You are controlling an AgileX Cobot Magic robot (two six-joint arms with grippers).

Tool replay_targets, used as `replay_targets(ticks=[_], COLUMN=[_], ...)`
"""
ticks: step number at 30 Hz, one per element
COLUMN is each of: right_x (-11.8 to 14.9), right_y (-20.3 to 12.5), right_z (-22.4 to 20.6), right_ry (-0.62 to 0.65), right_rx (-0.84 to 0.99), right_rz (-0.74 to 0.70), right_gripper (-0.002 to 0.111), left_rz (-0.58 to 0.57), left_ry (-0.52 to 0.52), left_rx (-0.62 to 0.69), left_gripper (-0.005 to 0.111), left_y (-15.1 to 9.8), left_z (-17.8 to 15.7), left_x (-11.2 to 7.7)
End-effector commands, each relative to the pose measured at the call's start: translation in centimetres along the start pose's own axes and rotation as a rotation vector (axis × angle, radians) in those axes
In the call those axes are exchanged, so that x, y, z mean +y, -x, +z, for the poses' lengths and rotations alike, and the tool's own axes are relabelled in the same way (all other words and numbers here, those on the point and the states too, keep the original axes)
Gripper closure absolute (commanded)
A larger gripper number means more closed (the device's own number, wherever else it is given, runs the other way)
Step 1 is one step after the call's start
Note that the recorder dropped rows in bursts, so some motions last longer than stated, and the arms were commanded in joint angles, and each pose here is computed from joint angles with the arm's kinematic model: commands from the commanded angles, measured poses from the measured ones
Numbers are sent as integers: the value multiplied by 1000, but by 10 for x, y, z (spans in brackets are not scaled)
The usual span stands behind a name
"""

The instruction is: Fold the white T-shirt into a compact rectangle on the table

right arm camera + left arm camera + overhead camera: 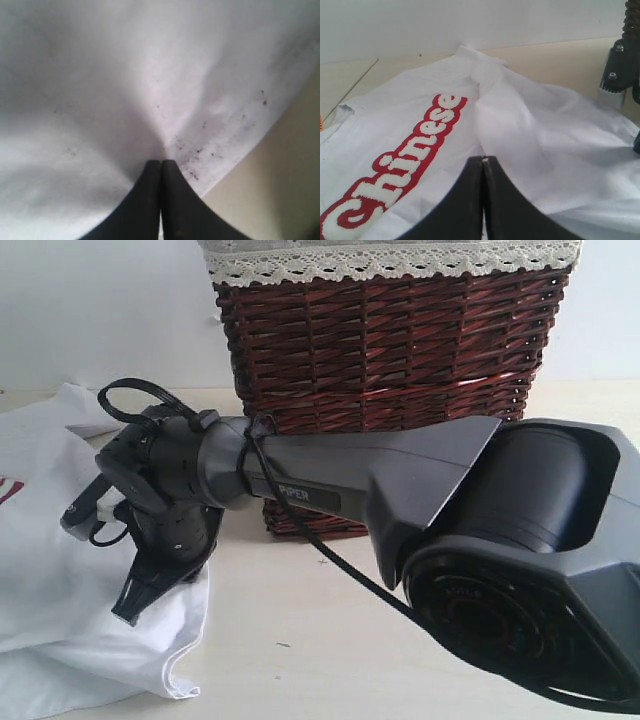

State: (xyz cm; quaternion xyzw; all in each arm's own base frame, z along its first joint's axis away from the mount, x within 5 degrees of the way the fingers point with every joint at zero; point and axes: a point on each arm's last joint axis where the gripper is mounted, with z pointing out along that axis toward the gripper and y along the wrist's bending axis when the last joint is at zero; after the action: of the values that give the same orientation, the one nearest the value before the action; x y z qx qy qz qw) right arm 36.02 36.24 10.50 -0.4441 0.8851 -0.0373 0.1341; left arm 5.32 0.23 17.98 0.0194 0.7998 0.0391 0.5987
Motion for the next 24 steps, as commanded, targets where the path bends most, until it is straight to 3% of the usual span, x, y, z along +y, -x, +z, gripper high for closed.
replay_targets(ticks=[1,10,12,14,16,19,24], right_x=[-2,12,7,-3,-17,-26,-31], right_y=[-25,-14,-12,2,15,24,10], right_z=[3,-37,-47,-52,-52,-40,1], right_ry=[-1,212,186,89,-39,-109,-128], right_rx=[256,149,122,-30,-172,-287,-152], right_rz=[-39,-81,-104,-105,-39,59,62], right_gripper=[108,108,108,108,108,108,108], left_rz=[-3,-3,-3,-3,-3,-3,-3], left_ry=[-4,-4,-4,-4,-4,-4,-4], left_rx=[-15,-15,-15,-15,-15,-15,-15], left_gripper=[107,107,107,107,107,107,107], left_y=[1,1,1,1,1,1,1], left_z=[0,0,0,0,0,0,0], left_x=[0,0,0,0,0,0,0])
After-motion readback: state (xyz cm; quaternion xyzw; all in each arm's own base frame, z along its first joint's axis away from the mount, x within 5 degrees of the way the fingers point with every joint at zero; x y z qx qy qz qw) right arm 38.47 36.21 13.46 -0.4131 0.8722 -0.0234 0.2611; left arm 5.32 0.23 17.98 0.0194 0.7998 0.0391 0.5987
